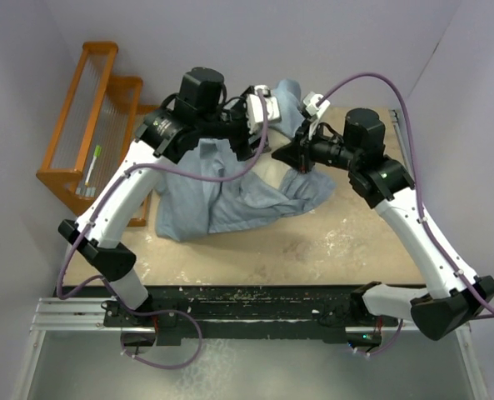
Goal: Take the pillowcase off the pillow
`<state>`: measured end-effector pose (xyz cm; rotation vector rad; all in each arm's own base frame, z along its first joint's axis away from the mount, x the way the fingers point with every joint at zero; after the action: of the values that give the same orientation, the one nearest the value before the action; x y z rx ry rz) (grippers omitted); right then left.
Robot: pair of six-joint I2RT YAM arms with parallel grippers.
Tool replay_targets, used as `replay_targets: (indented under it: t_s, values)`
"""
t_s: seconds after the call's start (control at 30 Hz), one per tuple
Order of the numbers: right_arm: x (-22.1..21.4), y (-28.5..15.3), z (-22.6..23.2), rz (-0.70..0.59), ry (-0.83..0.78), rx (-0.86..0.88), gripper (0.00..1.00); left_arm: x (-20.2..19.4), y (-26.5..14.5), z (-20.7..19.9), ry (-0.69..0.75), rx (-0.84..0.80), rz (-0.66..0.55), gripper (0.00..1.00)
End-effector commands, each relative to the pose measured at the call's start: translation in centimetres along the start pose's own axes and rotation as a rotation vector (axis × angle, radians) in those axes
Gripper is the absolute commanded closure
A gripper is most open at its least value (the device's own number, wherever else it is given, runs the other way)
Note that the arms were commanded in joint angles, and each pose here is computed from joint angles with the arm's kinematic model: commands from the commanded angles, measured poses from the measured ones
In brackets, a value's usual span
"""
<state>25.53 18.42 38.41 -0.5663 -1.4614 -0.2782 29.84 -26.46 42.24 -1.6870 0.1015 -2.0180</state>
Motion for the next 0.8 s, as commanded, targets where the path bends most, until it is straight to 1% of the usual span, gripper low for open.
replay_targets:
  t_s: [0.0, 0.1, 0.23, 0.3, 0.4, 0.47, 0.5, 0.57, 0.6, 0.67, 0.77]
  values:
    - [7.4, -1.0, 1.5, -0.264, -0.195, 0.035, 1.0, 4.6, -1.3, -1.4, 0.242, 0.09, -0.094, 0.27]
    - [7.2, -0.5, 1.7, -0.256, -0.19, 0.039, 1.0, 5.2, -1.8, -1.2, 0.315, 0.141, -0.092, 0.31]
    - [7.1, 0.0, 2.2, -0.258, -0.189, 0.053, 1.0, 5.2, -2.3, -0.5, 0.395, 0.204, -0.055, 0.34]
    - [7.1, 0.1, 2.5, -0.256, -0.189, 0.057, 1.0, 5.7, -2.8, -0.1, 0.411, 0.253, -0.068, 0.38]
    - [7.1, 0.2, 2.7, -0.253, -0.188, 0.055, 1.0, 6.9, -3.9, 0.4, 0.43, 0.33, -0.122, 0.43]
    - [7.1, 0.1, 2.7, -0.252, -0.187, 0.051, 1.0, 7.4, -4.5, 0.5, 0.43, 0.364, -0.144, 0.43]
    - [7.0, 0.1, 2.7, -0.25, -0.185, 0.044, 1.0, 7.5, -4.9, 0.5, 0.43, 0.376, -0.146, 0.39]
    - [7.1, -0.2, 2.6, -0.247, -0.182, 0.025, 1.0, 7.7, -5.7, 0.7, 0.413, 0.414, -0.149, 0.22]
    - [7.1, -0.3, 2.6, -0.246, -0.18, 0.014, 1.0, 7.6, -6.1, 0.7, 0.407, 0.427, -0.144, 0.17]
    - [7.0, -0.5, 2.4, -0.241, -0.173, -0.007, 1.0, 7.2, -7.0, 0.6, 0.397, 0.442, -0.132, 0.13]
    - [7.1, -0.6, 2.4, -0.245, -0.178, -0.014, 1.0, 6.0, -8.2, 0.8, 0.373, 0.469, -0.092, 0.1]
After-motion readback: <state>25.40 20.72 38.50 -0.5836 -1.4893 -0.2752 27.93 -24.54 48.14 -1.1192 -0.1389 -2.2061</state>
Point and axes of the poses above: each gripper's point midway between its finger pads, its own y axis out along the fingers, its own z axis along the line the jaws close on, x = y × z, the point moved 7 cm from there along -y, back along the fingers, and after that the axes turned 5 degrees about -y, right-handed, at the moved point
